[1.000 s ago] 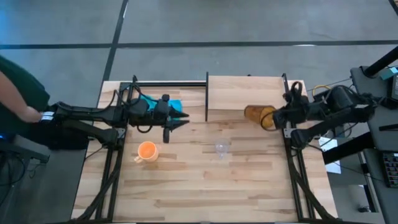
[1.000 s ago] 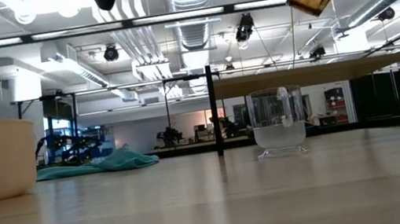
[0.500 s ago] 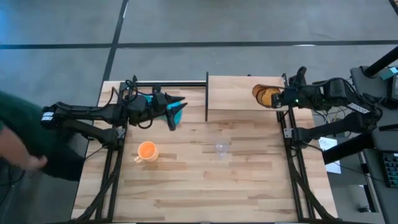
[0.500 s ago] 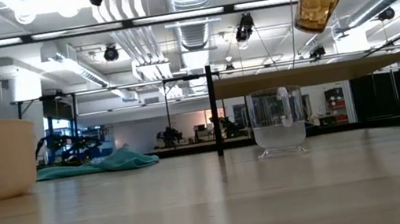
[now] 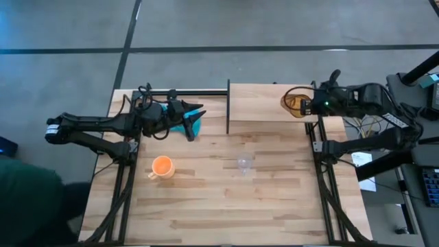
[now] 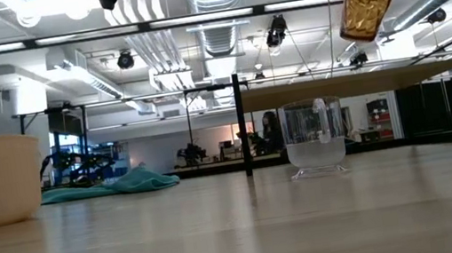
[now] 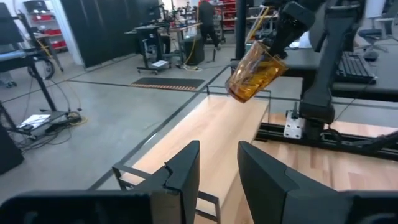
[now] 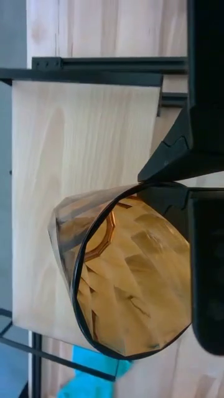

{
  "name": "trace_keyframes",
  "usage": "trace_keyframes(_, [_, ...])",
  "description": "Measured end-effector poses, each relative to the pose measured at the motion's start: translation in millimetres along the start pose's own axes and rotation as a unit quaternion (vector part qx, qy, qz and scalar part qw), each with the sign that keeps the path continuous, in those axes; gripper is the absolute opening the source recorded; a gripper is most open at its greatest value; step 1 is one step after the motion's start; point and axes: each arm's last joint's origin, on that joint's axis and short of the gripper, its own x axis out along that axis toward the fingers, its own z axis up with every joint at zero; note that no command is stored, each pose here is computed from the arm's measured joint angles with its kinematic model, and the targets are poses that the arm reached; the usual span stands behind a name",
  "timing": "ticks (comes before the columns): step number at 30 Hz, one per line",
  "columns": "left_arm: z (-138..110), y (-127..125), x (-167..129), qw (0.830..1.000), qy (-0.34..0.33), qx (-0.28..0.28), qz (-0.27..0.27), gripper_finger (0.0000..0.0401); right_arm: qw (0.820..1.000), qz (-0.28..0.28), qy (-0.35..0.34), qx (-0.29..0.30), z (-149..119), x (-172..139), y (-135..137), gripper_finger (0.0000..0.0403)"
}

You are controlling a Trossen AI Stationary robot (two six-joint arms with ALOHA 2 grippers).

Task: Stack small to large cups/mugs on shelf
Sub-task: Put the brown glass on the shelf

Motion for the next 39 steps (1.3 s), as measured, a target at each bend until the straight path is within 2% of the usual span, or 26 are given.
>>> trace_keyframes(4, [-0.9, 9.6, 13.4, 1.0, 0.007, 0.001, 0.016, 0.0095, 1.0, -0.004, 0.014, 0.009, 3.6, 2.6, -2.0, 0.0009])
trace_keyframes(9, [-11.2, 17.2, 51.0, 0.998, 0.023, 0.001, -0.066, 0.0095, 1.0, -0.01, 0.022, 0.014, 6.6, 5.5, -2.5, 0.0009])
trace_keyframes(11, [-7.1, 16.9, 69.3, 0.997, 0.005, 0.024, -0.079, 0.0095, 1.0, -0.013, 0.021, 0.019, 7.5, 5.9, -3.2, 0.0009])
trace_keyframes(13, [0.5, 16.7, 88.6, 0.994, -0.008, 0.071, -0.088, 0.0095, 0.999, -0.015, 0.021, 0.022, 8.1, 6.2, -3.7, 0.0009])
trace_keyframes(16, [16.6, 14.7, 119.0, 0.984, -0.032, 0.117, -0.132, 0.0095, 0.999, -0.016, 0.021, 0.023, 8.4, 6.6, -3.5, 0.0009])
trace_keyframes(21, [36.7, 18.6, 165.5, 0.973, -0.054, 0.059, -0.217, 0.0095, 0.999, -0.018, 0.022, 0.021, 8.6, 7.8, -2.3, 0.0009])
trace_keyframes(29, [30.5, 31.8, 229.6, 0.972, -0.059, 0.074, -0.217, 0.0095, 0.999, -0.023, 0.026, 0.016, 9.2, 10.4, 0.4, 0.0009])
trace_keyframes(34, [4.3, 35.2, 268.3, 0.973, -0.018, 0.05, -0.223, 0.0095, 0.999, -0.023, 0.026, 0.017, 9.2, 10.6, 0.7, 0.0009])
trace_keyframes(36, [-1.1, 33.7, 278.1, 0.97, -0.018, 0.048, -0.238, 0.0095, 0.999, -0.023, 0.026, 0.016, 9.2, 10.6, 0.7, 0.0009])
trace_keyframes(39, [4.1, 30.8, 284.6, 0.961, -0.044, 0.052, -0.268, 0.0095, 0.999, -0.023, 0.026, 0.015, 9.2, 10.6, 0.7, 0.0009])
